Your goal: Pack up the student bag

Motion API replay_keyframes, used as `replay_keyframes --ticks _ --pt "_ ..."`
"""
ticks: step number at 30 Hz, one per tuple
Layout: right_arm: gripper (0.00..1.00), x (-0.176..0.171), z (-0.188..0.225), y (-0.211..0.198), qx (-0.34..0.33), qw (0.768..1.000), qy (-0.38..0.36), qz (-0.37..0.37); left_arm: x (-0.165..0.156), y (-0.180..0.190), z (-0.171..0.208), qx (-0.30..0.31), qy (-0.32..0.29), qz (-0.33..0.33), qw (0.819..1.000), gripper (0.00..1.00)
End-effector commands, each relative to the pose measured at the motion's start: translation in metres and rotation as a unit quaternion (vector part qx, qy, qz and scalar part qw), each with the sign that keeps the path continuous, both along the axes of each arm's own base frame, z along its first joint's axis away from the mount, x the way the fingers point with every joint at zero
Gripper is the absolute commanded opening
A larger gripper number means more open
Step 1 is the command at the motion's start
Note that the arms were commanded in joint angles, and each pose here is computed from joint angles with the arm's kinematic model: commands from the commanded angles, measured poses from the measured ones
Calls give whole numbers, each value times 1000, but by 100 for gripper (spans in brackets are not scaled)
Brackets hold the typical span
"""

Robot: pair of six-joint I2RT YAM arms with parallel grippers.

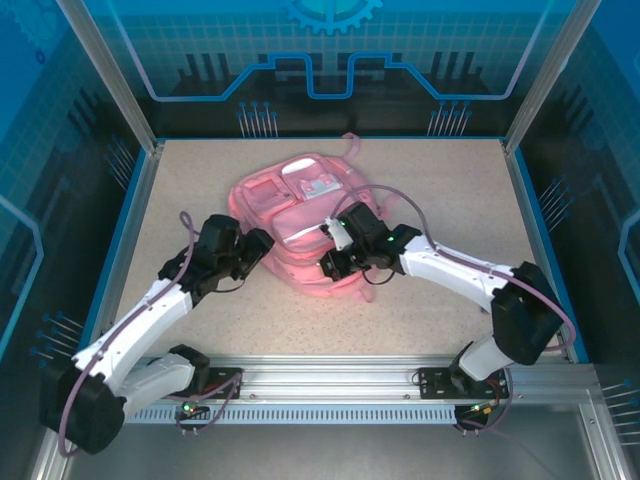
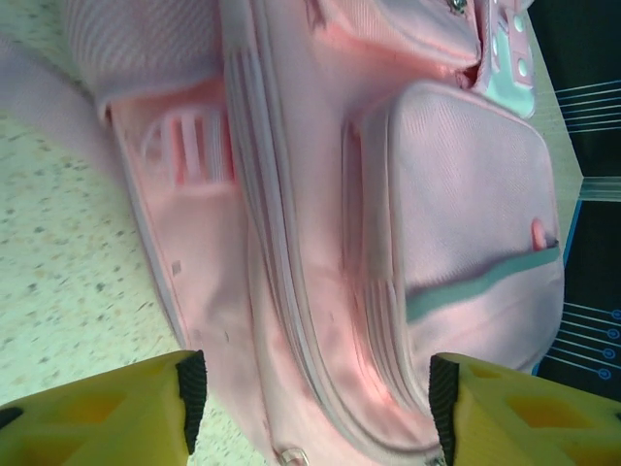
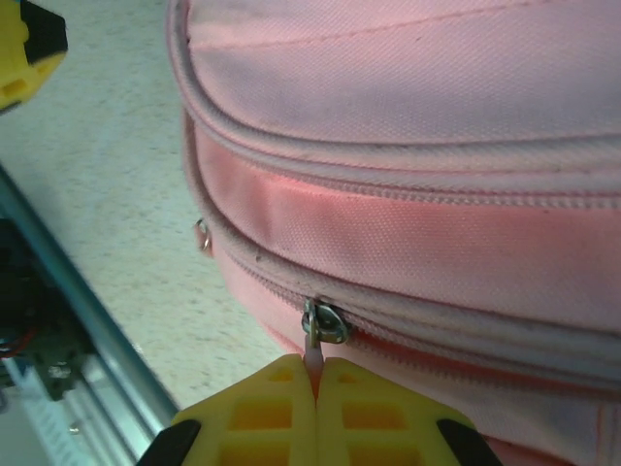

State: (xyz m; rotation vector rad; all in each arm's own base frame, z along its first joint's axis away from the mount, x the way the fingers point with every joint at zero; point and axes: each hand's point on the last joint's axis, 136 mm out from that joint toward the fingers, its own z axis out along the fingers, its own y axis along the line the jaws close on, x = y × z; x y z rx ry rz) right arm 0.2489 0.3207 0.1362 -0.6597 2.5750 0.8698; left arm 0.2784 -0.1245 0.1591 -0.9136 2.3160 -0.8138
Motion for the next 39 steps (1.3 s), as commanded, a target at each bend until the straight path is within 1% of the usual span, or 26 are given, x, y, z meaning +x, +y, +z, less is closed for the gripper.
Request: replay_keyframes --ticks 1,4,7,11,13,22,31,35,39 --pt "0 1 38 52 93 995 -5 39 -27 16 -13 19 40 16 999 66" --pt "0 1 37 71 97 994 -2 50 -33 13 -13 -17 38 29 999 66" --pt "0 -1 35 85 95 994 3 59 -32 6 -12 -56 33 35 997 64" --pt "0 -4 33 91 90 994 1 61 -25 -12 -11 -127 26 36 991 60" --pt "0 -5 33 90 89 994 2 59 -21 -15 -11 -147 23 42 988 59" --pt "0 -10 29 85 87 995 6 57 -10 -21 -15 -149 23 42 988 50" --pt "0 -11 27 81 79 995 4 53 -9 -23 -27 -128 37 44 990 41" --pt "0 -14 24 78 62 996 -1 58 -6 -21 -32 -125 33 55 990 38" --pt "0 -18 17 73 28 997 -14 64 1 -20 -31 -127 23 66 989 37"
